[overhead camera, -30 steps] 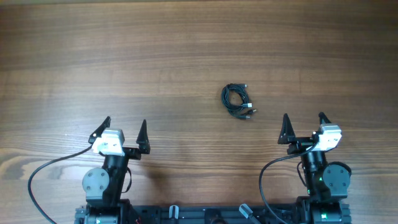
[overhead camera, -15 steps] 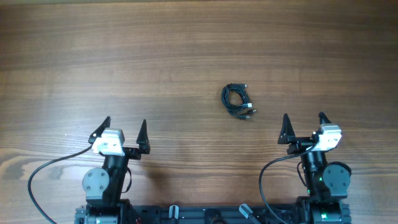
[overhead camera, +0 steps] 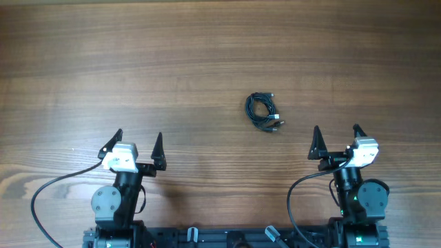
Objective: Untangle cables
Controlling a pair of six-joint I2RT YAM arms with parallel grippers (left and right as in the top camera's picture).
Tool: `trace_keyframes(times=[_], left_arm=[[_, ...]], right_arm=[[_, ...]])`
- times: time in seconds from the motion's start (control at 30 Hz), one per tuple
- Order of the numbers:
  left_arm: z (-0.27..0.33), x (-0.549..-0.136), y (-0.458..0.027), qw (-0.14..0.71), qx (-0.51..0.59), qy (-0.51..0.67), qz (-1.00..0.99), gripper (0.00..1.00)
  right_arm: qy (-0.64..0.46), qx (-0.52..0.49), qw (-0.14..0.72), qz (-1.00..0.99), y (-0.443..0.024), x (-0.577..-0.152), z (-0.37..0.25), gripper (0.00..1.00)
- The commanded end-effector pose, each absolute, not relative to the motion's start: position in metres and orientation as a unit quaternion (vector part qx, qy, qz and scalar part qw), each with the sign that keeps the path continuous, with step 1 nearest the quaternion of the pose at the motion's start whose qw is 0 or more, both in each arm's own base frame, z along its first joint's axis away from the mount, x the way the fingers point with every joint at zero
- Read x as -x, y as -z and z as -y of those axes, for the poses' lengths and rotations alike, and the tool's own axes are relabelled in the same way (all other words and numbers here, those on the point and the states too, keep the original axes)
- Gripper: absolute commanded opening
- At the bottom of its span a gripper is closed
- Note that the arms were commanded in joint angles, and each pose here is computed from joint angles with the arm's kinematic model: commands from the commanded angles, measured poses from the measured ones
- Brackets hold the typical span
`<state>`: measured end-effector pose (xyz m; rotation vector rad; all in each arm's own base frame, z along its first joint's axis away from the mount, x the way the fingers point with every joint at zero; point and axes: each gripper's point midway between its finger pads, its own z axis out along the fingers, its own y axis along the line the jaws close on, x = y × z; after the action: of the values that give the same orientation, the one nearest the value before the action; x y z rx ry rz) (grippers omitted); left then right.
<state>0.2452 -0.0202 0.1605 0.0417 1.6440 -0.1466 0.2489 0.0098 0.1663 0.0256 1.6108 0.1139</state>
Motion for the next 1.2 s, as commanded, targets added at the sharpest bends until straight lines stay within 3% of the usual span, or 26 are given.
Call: trace_keyframes(times=[0.0, 0.67, 1.17], left_arm=[[0.021, -0.246, -0.156, 0.676, -0.026, 0.062, -0.734, 1.00], [0.021, -0.246, -0.157, 0.676, -0.011, 0.077, -0.733, 1.00], [0.030, -0.242, -0.192, 0.694, 0.024, 0.150, -0.704, 1.00]], right_arm=[[-0.042, -0.014, 0.690, -0.722, -0.165, -0.249, -0.007, 1.00], [-0.042, -0.014, 0.690, -0.722, -0.165, -0.249, -0.007, 1.00], [-0.042, -0.014, 0.690, -0.722, -0.165, -0.249, -0.007, 1.00]])
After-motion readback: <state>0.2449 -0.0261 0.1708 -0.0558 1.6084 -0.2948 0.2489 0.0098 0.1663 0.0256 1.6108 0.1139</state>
